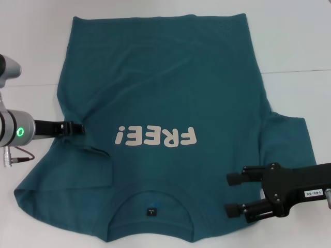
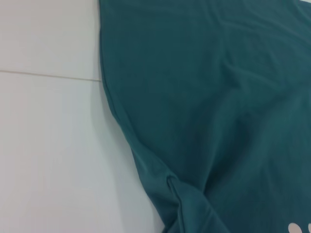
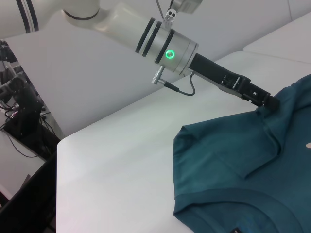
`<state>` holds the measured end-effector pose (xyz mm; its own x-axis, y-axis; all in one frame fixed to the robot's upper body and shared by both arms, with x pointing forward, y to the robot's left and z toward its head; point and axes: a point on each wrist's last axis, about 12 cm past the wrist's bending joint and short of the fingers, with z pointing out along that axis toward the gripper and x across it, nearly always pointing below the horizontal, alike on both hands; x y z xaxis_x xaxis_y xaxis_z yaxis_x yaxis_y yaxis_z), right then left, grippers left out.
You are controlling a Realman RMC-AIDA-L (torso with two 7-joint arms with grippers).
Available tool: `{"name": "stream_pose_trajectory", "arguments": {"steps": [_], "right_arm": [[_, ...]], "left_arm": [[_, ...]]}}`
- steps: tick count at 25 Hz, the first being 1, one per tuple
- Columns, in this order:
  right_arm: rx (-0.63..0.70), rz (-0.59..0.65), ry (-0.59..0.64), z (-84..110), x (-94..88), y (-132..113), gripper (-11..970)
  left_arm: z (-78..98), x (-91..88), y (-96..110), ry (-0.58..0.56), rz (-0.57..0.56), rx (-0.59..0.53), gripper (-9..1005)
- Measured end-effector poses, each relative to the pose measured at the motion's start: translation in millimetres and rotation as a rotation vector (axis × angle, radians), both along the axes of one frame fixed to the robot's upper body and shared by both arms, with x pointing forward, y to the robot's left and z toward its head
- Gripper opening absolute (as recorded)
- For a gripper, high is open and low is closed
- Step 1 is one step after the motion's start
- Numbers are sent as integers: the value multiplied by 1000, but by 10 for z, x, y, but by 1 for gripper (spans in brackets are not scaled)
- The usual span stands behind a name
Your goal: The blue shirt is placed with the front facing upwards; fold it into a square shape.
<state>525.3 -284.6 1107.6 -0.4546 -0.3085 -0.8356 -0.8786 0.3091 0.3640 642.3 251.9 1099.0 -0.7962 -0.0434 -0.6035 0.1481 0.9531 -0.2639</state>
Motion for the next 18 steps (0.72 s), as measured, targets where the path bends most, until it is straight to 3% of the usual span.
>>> {"name": "stream_pose_trajectory", "arguments": {"steps": [9,18], "right_arm": [[-3,-1,4,-9,-8,-7,917],[-7,-3,16,-16,-12,-9,917]], "left_arm": [[-9,-12,-29,8,-28,10,569],[63,25,-94,-13,-36,-14,217]]}}
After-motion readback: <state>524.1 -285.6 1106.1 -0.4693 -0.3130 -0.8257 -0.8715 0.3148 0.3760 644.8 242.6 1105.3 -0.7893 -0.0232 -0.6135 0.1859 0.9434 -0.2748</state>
